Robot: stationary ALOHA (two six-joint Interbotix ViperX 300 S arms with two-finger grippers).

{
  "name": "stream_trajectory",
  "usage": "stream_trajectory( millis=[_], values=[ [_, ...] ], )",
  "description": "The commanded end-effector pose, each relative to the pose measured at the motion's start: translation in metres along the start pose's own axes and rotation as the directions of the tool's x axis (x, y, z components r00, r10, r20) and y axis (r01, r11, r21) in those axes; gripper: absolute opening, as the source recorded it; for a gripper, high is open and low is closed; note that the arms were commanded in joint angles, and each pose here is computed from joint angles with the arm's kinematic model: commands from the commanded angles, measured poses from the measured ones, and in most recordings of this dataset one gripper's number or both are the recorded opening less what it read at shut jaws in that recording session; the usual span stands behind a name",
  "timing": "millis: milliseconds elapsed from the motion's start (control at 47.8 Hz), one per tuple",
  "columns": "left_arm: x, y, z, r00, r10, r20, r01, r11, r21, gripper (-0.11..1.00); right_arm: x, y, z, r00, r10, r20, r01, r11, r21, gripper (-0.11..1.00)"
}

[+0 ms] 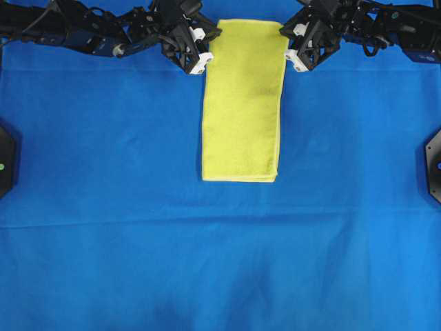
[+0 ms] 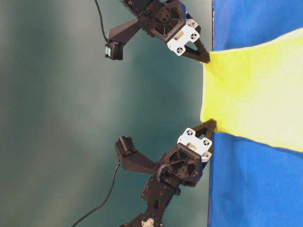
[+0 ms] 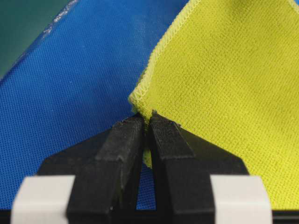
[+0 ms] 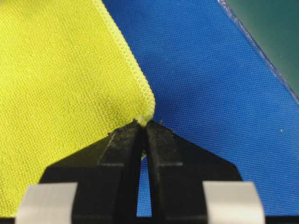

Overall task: Fold the yellow towel.
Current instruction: 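Pull the held corners toward the near end, folding the strip in half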

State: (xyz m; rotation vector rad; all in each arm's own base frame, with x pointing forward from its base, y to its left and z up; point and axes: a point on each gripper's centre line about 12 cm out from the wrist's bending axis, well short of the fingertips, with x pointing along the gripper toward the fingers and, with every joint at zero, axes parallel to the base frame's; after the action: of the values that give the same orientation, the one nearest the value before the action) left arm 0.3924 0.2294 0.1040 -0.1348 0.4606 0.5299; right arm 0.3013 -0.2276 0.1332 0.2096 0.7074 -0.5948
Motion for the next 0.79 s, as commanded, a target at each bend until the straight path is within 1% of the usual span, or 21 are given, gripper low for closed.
stream_trajectory(
  millis=[0, 126, 272, 418, 460, 565, 690, 774],
  values=[
    [-0.011, -0.004, 0.022, 0.998, -0.008, 0.055, 0.008, 1.0, 0.004, 0.03, -0.008, -0.003, 0.014, 0.999, -0.007, 0.043, 0.007, 1.0, 0.002, 0.03],
    [-0.026, -0.01, 0.031, 0.997, -0.023, 0.076, 0.022, 1.0, 0.013, 0.03, -0.018, 0.003, 0.017, 0.999, -0.002, 0.041, 0.002, 1.0, -0.002, 0.03],
    [-0.045, -0.021, 0.04, 0.994, -0.048, 0.102, 0.045, 0.999, 0.024, 0.03, -0.041, 0.016, 0.023, 0.999, 0.013, 0.045, -0.012, 1.0, -0.028, 0.03],
    [-0.064, -0.042, 0.044, 0.99, -0.095, 0.107, 0.091, 0.995, 0.047, 0.03, -0.061, 0.037, 0.024, 0.997, 0.054, 0.056, -0.051, 0.997, -0.06, 0.03],
    [-0.07, -0.05, 0.045, 0.988, -0.114, 0.106, 0.109, 0.992, 0.056, 0.03, -0.066, 0.047, 0.022, 0.995, 0.077, 0.058, -0.072, 0.995, -0.072, 0.03],
    [-0.086, -0.075, 0.044, 0.979, -0.175, 0.1, 0.167, 0.982, 0.086, 0.03, -0.075, 0.066, 0.014, 0.991, 0.123, 0.044, -0.119, 0.989, -0.085, 0.03],
    [-0.096, -0.102, 0.03, 0.969, -0.239, 0.064, 0.231, 0.966, 0.116, 0.03, -0.081, 0.092, 0.0, 0.984, 0.181, 0.005, -0.179, 0.978, -0.11, 0.03],
    [-0.101, -0.119, 0.02, 0.96, -0.279, 0.027, 0.273, 0.952, 0.136, 0.03, -0.085, 0.109, -0.009, 0.977, 0.213, -0.031, -0.215, 0.968, -0.128, 0.03]
  ],
)
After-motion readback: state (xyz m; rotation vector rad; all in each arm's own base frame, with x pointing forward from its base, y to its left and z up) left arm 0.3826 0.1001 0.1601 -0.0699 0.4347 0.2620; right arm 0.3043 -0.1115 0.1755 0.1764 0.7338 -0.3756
